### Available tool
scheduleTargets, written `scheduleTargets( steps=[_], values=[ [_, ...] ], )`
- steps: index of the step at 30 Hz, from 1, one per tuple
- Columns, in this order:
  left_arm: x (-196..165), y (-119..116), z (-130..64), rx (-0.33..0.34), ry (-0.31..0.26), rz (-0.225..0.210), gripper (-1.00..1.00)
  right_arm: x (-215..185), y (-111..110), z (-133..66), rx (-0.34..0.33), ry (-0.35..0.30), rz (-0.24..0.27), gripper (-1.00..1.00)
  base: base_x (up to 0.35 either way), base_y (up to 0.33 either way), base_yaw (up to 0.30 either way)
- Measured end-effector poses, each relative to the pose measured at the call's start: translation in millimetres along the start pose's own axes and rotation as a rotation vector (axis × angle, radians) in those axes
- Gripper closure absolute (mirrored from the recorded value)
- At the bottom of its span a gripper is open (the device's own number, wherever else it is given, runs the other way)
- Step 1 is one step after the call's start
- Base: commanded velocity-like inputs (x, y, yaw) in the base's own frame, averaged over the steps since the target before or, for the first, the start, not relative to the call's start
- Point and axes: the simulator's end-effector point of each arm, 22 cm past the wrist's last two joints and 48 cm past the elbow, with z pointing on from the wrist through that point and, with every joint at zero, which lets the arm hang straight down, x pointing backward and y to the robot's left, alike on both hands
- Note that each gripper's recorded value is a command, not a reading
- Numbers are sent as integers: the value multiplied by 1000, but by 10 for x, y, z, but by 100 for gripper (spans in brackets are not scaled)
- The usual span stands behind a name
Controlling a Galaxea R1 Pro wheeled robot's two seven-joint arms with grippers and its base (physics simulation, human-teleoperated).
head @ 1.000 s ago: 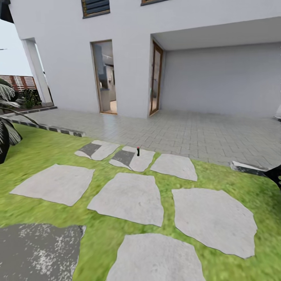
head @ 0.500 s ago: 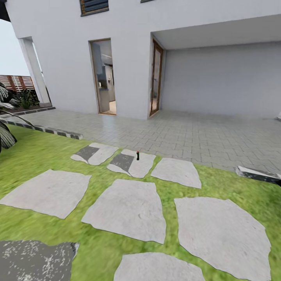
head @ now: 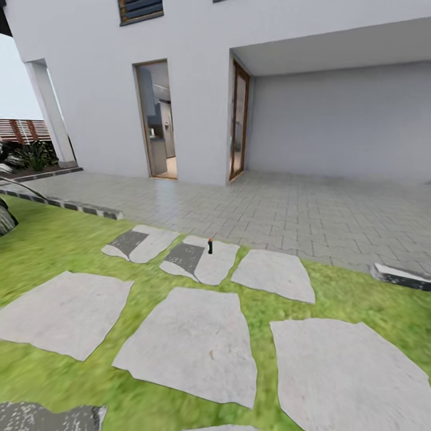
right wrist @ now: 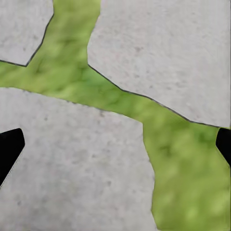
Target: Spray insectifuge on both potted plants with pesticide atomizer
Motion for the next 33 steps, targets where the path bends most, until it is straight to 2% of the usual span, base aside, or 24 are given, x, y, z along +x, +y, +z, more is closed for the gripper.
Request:
scheduleTargets(
  steps=[33],
  values=[
    [1, 0, 0, 0, 0, 0, -100, 0, -8, 0, 3, 0, 1, -100, 339, -80, 0]
  ],
)
